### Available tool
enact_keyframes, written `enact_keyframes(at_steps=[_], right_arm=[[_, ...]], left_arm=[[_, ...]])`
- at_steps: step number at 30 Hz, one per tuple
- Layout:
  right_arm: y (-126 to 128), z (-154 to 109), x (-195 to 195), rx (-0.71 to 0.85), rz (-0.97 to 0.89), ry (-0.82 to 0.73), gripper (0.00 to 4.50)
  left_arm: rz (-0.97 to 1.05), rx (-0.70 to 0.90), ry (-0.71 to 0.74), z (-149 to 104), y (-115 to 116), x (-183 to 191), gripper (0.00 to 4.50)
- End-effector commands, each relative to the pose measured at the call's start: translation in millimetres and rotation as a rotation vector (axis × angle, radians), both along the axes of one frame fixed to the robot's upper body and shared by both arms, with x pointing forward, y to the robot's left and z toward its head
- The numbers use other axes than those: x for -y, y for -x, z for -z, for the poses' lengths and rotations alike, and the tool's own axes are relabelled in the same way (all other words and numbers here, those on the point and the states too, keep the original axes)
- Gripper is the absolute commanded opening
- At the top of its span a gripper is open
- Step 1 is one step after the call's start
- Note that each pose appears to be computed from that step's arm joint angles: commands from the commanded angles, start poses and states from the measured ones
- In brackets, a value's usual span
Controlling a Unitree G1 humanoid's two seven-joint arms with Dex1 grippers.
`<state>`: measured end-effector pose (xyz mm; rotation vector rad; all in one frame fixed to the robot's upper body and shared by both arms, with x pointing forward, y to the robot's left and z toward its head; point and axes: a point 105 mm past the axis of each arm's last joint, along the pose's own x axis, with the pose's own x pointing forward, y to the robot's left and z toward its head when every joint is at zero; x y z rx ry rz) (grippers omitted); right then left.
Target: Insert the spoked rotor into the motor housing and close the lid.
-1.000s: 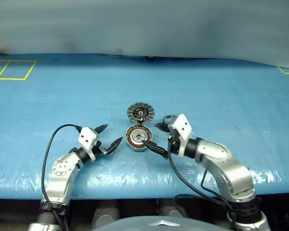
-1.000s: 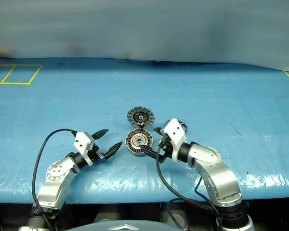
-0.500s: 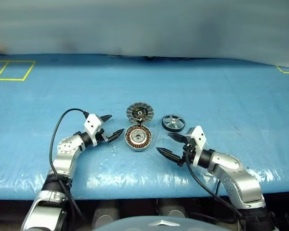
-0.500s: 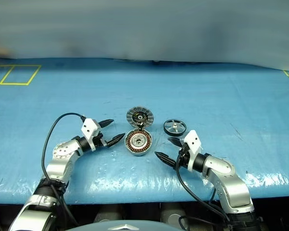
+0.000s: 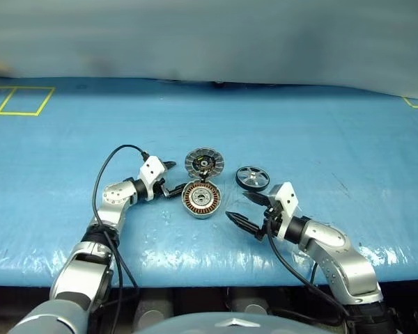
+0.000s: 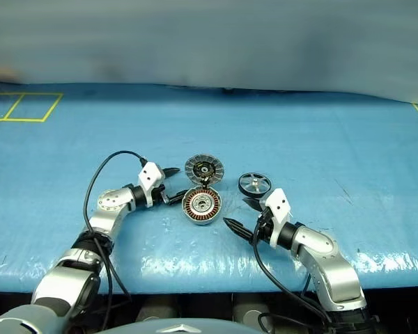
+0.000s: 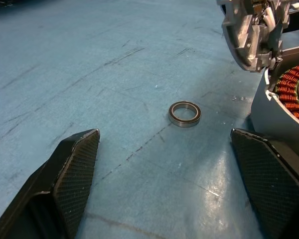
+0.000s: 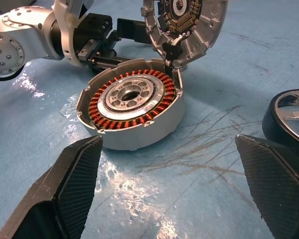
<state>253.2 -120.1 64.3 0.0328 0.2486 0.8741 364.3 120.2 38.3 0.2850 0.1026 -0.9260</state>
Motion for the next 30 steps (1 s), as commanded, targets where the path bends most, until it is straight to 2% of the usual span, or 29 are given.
enact_keyframes(at_steps=[1,14,17,21,24,26,27,30], right_arm=[[-0.2,-12.8,-2.9,0.059,-0.007,-0.013,4.47],[-5.3,-12.2,-4.2,0.072,0.019,-0.007,4.47],[-6.8,-12.9,-4.0,0.077,0.025,-0.006,4.50],[-7.3,-13.4,-3.6,0.082,0.032,-0.005,4.50],[-7.1,-13.4,-3.4,0.084,0.036,-0.001,4.50],[-7.5,-13.6,-3.5,0.086,0.037,0.001,4.50],[-7.8,-13.7,-3.7,0.087,0.037,0.001,4.50],[-8.7,-14.3,-4.8,0.090,0.035,0.003,4.50]], left_arm=[[0.027,-0.006,-0.024,4.4,-1.2,8.8,4.50],[0.035,-0.025,-0.050,6.7,-13.7,34.7,4.50],[0.033,-0.035,-0.056,9.6,-13.9,37.5,3.85],[0.030,-0.038,-0.069,12.4,-13.6,38.4,2.55],[0.039,-0.047,-0.066,14.6,-11.0,37.6,2.55],[0.035,-0.054,-0.064,16.2,-9.8,34.1,2.24],[0.030,-0.053,-0.069,17.3,-9.4,31.8,2.04],[-0.003,-0.048,-0.092,22.2,-8.2,22.0,1.09]])
